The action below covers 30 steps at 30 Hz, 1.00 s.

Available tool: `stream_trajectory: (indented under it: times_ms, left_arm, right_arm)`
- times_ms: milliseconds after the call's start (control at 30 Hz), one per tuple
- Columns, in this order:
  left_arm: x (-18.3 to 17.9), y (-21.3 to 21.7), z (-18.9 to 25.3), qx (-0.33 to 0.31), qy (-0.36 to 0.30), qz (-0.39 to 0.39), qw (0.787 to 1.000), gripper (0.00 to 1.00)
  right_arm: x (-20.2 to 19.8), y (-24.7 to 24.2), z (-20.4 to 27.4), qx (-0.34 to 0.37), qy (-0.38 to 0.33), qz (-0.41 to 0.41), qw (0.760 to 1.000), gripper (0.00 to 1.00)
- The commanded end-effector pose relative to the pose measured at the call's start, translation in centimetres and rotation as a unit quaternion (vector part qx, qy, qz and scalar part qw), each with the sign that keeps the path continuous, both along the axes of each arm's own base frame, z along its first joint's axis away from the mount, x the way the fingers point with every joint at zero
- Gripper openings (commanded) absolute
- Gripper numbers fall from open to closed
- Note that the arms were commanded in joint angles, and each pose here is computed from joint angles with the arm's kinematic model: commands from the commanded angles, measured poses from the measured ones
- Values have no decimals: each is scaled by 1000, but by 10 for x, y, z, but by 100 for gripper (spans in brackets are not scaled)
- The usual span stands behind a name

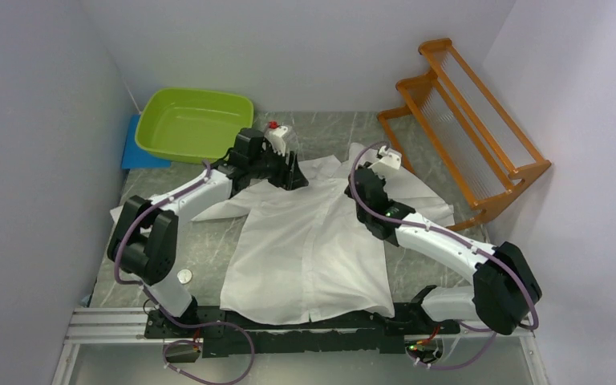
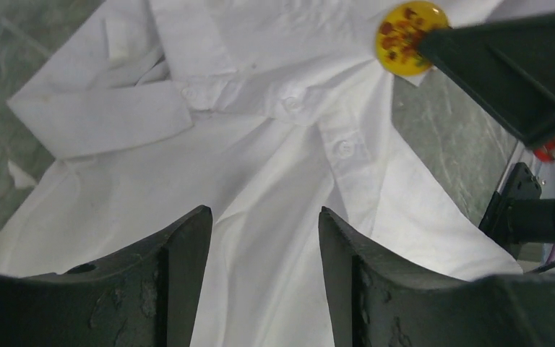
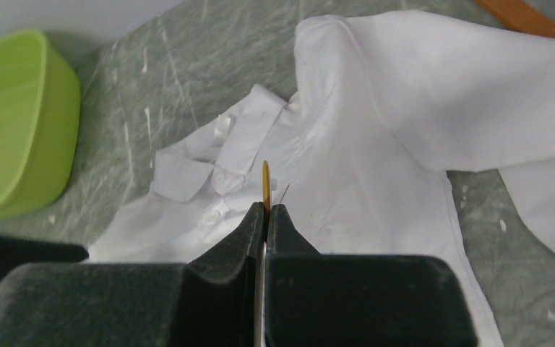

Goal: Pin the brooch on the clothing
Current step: Pin the brooch to the clothes.

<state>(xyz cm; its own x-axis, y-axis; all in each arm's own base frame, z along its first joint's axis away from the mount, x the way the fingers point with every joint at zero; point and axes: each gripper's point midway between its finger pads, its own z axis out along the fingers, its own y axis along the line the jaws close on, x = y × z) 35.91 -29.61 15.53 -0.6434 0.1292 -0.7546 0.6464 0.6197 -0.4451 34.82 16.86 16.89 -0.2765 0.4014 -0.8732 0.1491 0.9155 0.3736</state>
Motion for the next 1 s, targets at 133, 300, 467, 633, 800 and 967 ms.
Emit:
stream_trajectory:
  times_ms: [133,300,467,633,800,967]
  left_arm:
    - [-29,-14,57,-122,-259,-115,951,61]
    - [-38,-16,75,-127,-357,-106,919,62]
    - [-45,-40,69,-61,-420,-125,897,67]
    - [-40,-65,57,-50,-433,-135,890,66]
    - [-39,-86,54,-68,-462,-145,872,62]
    - [-42,-98,49,-76,-508,-154,844,60]
  right_arm:
    - [-5,-11,5,80,71,-123,987,0]
    - [-15,-7,4,118,95,-125,981,0]
    - [-19,-4,5,127,108,-117,979,0]
    - [-22,-7,6,129,105,-119,979,0]
    - [-24,-7,7,136,98,-111,980,0]
    - [-25,-8,7,134,97,-110,980,0]
